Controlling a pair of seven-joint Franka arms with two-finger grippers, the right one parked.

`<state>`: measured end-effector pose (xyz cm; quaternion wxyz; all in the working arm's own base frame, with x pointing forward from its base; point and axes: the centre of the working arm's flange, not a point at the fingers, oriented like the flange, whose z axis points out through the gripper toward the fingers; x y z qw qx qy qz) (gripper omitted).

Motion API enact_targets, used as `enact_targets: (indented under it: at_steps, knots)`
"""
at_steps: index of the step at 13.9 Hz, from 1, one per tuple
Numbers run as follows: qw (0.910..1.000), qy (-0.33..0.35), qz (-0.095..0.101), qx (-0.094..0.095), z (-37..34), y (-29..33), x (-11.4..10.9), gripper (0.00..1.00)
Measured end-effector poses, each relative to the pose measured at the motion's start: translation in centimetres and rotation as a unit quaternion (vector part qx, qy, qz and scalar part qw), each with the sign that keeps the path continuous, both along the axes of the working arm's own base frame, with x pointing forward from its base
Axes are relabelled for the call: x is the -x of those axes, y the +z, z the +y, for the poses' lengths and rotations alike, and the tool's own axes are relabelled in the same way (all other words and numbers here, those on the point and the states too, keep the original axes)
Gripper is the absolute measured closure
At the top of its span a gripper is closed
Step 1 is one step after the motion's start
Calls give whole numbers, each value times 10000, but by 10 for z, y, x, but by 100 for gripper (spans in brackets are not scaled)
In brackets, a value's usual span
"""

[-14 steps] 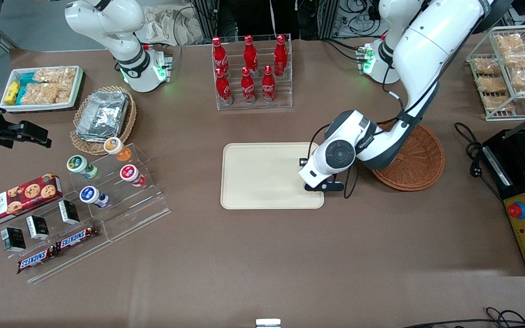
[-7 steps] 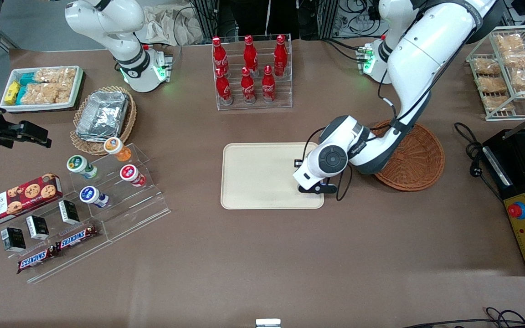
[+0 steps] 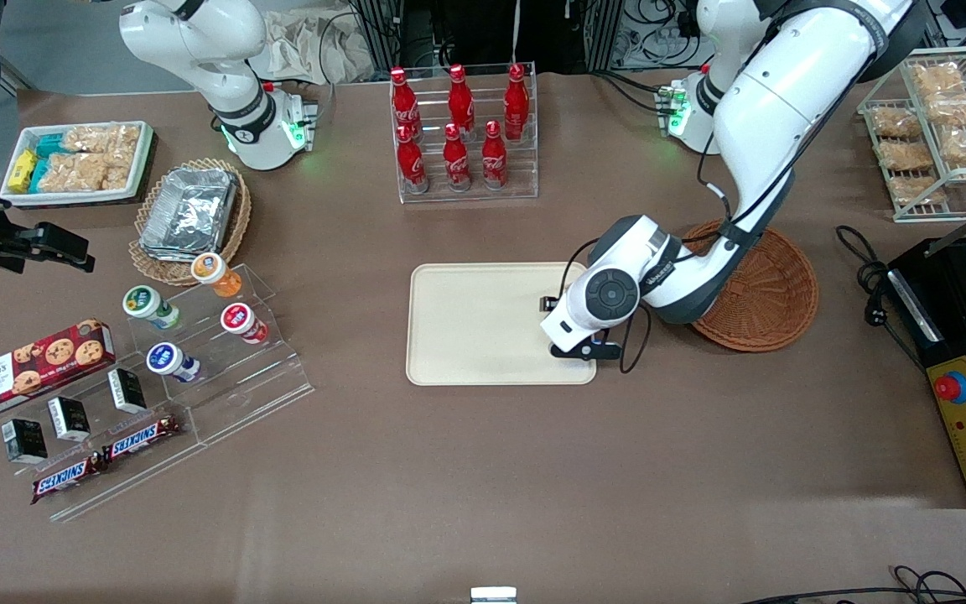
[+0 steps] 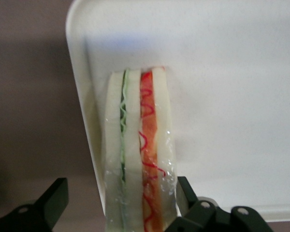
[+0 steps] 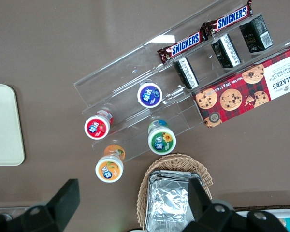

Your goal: Place sandwich from basket to tray

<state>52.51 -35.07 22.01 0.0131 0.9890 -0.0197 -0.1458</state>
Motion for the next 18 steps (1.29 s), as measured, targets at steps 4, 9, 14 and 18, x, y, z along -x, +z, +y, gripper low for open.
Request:
enact_targets:
  at_steps: [4,9,14,18]
  knots:
    - [9994,212,-169,-231,33,51,-25,0]
    - [9973,368,-344,-543,119,140,-58,0]
    - [9976,-103,-416,-536,201,206,-75,0]
    - [9940,-566,-746,-571,259,271,-72,0]
